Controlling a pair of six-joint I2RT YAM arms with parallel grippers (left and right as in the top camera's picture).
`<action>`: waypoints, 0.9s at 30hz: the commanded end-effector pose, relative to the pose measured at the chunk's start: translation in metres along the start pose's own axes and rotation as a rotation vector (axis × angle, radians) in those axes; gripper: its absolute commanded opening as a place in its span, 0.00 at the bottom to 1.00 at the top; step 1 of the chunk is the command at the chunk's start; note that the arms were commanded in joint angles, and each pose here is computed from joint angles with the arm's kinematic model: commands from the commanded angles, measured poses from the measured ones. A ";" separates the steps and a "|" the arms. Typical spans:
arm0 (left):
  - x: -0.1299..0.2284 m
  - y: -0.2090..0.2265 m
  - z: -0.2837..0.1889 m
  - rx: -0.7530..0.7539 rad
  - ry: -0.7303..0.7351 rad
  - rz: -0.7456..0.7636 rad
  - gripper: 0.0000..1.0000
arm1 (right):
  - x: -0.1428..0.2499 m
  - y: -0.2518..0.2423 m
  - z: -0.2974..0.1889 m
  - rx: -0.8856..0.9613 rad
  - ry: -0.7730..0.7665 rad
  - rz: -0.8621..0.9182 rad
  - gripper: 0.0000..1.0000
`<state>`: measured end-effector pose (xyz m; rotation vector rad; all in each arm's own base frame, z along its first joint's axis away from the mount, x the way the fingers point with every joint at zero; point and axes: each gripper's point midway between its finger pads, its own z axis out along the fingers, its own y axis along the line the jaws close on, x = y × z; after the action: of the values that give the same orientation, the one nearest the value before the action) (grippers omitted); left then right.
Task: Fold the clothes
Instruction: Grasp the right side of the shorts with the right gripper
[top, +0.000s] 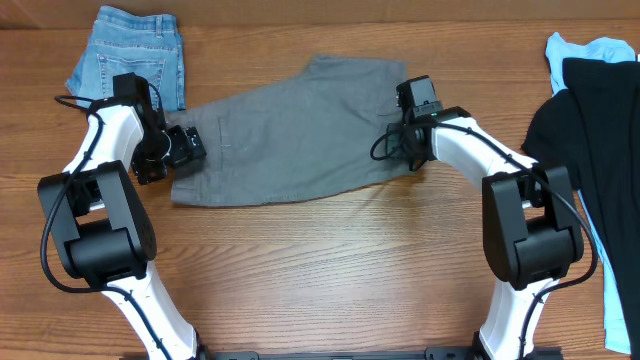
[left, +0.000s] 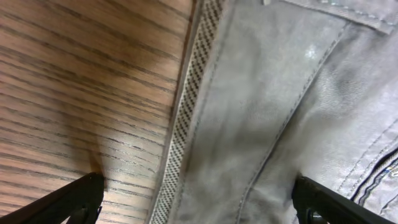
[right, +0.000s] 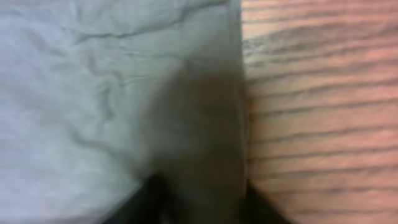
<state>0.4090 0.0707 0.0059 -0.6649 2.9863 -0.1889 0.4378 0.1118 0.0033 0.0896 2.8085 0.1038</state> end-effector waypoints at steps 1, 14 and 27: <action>0.015 -0.004 0.011 0.024 0.052 0.009 1.00 | 0.014 -0.015 0.008 0.063 0.057 0.082 0.04; 0.012 -0.007 0.011 0.038 0.042 0.010 1.00 | 0.098 -0.030 -0.014 0.205 0.384 0.365 0.04; 0.000 -0.055 0.010 0.201 -0.030 0.196 1.00 | 0.053 -0.017 -0.043 0.026 0.290 0.270 1.00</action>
<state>0.4350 0.0473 0.0137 -0.4936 2.9020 -0.3794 0.3588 0.0916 0.0036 0.5770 3.1008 0.0253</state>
